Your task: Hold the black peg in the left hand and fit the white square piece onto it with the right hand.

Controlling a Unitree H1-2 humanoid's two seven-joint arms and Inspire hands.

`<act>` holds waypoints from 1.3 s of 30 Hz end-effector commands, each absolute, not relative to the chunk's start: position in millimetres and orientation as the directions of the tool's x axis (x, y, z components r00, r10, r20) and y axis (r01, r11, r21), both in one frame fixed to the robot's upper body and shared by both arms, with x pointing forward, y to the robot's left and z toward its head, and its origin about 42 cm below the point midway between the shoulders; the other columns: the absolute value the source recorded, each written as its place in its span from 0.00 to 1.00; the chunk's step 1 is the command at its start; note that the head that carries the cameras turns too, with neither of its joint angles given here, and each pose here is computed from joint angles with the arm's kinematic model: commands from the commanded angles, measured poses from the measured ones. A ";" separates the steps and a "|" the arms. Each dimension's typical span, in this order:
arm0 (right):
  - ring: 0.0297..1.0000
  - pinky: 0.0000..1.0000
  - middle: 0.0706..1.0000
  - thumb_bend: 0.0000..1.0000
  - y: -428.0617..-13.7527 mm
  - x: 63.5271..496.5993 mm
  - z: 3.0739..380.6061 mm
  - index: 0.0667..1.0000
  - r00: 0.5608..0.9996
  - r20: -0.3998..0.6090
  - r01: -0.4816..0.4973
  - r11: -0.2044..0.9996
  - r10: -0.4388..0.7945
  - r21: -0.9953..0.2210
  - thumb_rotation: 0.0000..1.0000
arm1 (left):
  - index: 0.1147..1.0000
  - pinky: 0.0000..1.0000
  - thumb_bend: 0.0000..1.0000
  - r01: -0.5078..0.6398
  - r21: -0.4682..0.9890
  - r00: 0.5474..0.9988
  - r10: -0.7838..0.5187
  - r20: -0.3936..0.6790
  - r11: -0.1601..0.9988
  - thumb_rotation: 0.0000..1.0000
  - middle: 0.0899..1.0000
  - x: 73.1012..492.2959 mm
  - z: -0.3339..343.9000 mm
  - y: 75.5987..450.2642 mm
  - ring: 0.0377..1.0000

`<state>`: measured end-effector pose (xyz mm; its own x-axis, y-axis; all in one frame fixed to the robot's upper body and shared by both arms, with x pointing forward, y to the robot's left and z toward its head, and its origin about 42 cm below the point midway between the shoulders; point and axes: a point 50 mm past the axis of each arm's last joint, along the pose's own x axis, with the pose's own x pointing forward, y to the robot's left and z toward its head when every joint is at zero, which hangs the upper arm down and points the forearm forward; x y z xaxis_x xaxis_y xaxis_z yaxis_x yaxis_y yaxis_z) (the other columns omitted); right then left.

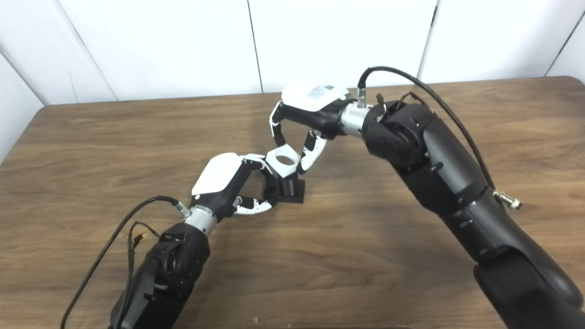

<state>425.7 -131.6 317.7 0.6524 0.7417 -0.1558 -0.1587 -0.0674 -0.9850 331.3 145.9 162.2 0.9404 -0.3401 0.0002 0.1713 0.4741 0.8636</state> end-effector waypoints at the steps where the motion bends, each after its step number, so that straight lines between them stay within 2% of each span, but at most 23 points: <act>1: 0.82 0.89 0.72 0.52 -129.5 429.7 346.0 0.44 0.640 -0.103 -0.080 -0.067 0.762 -0.995 0.14 | 0.42 0.83 0.52 0.131 0.876 0.937 -0.346 0.043 0.464 0.07 0.79 337.3 174.1 142.6 0.82; 20: 0.79 0.90 0.71 0.52 -127.5 428.5 335.9 0.44 0.612 -0.177 -0.098 -0.148 0.771 -0.984 0.14 | 0.42 0.83 0.52 0.128 0.876 0.939 -0.340 0.043 0.465 0.07 0.79 335.8 175.9 141.2 0.82; 28: 0.78 0.88 0.70 0.52 -129.6 427.4 334.4 0.44 0.594 -0.215 -0.092 -0.201 0.775 -0.975 0.14 | 0.42 0.83 0.52 0.126 0.875 0.939 -0.340 0.046 0.467 0.07 0.79 336.0 175.5 142.8 0.81; 39: 0.79 0.90 0.71 0.52 -132.3 428.5 338.1 0.44 0.601 -0.231 -0.100 -0.216 0.765 -0.971 0.14 | 0.42 0.83 0.52 0.123 0.874 0.940 -0.338 0.049 0.470 0.07 0.79 336.8 176.6 142.7 0.81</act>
<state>426.3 -135.3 308.7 0.6020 0.7475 -0.2808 -0.1804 -0.2152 -0.9598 331.2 143.6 162.6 0.9418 -0.3362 -0.0009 0.1675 0.4669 0.8683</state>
